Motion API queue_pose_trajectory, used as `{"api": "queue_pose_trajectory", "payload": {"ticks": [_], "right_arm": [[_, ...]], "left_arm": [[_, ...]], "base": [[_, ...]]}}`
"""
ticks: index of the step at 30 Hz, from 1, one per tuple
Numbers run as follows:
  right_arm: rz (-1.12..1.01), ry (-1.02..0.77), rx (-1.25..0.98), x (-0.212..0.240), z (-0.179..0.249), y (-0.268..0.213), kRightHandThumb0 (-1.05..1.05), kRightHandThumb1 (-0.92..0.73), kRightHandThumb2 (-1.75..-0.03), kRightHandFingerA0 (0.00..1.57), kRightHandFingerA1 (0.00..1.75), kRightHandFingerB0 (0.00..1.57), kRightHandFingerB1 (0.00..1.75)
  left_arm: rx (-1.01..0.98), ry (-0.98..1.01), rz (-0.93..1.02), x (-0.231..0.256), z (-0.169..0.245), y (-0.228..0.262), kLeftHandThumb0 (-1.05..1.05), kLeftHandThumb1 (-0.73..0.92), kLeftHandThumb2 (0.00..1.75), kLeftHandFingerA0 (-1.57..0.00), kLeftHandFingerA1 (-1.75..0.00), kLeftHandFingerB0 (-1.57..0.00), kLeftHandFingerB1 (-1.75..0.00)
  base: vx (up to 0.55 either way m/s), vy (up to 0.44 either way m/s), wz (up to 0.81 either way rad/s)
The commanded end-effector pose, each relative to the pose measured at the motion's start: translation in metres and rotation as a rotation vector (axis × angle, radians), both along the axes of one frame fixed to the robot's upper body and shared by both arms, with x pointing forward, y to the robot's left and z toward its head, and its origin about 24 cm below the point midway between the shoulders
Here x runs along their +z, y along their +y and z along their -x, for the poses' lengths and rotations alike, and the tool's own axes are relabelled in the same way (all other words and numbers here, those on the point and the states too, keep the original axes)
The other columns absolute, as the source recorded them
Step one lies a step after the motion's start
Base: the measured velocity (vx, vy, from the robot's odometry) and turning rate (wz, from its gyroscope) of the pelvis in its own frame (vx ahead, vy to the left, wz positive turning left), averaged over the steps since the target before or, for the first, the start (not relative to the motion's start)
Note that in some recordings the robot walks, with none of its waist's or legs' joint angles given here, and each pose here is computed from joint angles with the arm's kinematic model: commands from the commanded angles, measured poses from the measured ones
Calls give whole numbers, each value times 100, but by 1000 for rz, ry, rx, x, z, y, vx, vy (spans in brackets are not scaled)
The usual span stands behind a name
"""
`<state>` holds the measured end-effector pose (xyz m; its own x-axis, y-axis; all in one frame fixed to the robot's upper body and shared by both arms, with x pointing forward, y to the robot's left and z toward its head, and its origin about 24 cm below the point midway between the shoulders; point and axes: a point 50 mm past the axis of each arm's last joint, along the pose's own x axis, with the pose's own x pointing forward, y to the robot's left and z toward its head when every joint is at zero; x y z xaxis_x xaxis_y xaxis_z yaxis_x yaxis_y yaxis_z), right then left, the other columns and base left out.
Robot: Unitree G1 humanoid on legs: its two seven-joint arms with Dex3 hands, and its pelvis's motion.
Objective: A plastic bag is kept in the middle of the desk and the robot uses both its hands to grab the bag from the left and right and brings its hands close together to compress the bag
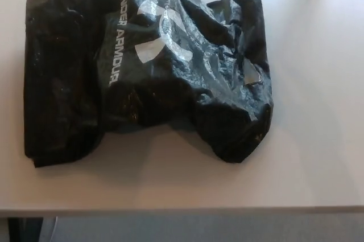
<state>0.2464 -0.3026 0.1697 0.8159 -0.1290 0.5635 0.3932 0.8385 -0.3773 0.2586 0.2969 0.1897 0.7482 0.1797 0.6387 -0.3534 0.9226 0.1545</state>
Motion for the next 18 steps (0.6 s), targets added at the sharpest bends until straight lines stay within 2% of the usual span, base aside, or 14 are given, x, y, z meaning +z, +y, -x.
{"api": "queue_pose_trajectory", "payload": {"ticks": [1,3,4,7,9,10,11,12,13,14,18], "right_arm": [[-79,45,165,-15,96,25,-57,-84,-65,31,40,26,34],[-117,70,169,-32,114,33,-54,-84,-65,29,40,25,35],[-132,120,180,-46,127,40,-51,-86,-65,26,40,21,35],[-128,300,230,-88,160,56,-49,-84,-65,28,39,23,34],[-123,373,250,-103,171,59,-49,-84,-65,28,39,23,34],[-123,406,258,-110,172,60,-48,-83,-64,29,41,25,35],[-132,447,259,-119,172,60,-49,-81,-64,29,40,25,35],[-142,480,255,-128,171,59,-49,-81,-64,29,40,25,35],[-129,503,234,-140,167,55,-50,-84,-65,30,41,24,36],[-128,526,215,-148,166,53,-48,-86,-66,30,38,24,33],[-110,495,219,-152,161,58,-45,-82,-64,34,41,29,36]], "left_arm": [[-188,-22,-39,-11,94,-13,-61,67,106,-37,-58,-19,-47],[-177,-1,19,-23,106,-20,-58,64,105,-39,-58,-21,-48],[-161,18,30,-33,117,-25,-62,86,66,-43,-43,-33,-36],[-142,142,107,-70,158,-36,-66,78,67,-42,-42,-32,-36],[-144,209,168,-87,173,-42,-66,78,67,-42,-42,-32,-36],[-152,279,165,-100,181,-46,-60,82,64,-43,-41,-33,-36],[-161,379,165,-116,190,-50,-60,69,106,-38,-55,-25,-48],[-168,466,166,-130,196,-53,-60,69,106,-38,-55,-25,-48],[-155,493,141,-147,196,-53,-55,70,106,-34,-55,-33,-52],[-149,500,130,-153,192,-53,-57,85,66,-46,-40,-42,-38],[-161,485,148,-149,177,-51,-59,83,65,-46,-38,-40,-35]], "base": [[0,0,0],[0,0,0],[0,0,0],[0,0,0],[0,0,0],[0,0,0],[0,0,0],[0,0,0],[0,0,0],[0,0,0],[0,0,0]]}}
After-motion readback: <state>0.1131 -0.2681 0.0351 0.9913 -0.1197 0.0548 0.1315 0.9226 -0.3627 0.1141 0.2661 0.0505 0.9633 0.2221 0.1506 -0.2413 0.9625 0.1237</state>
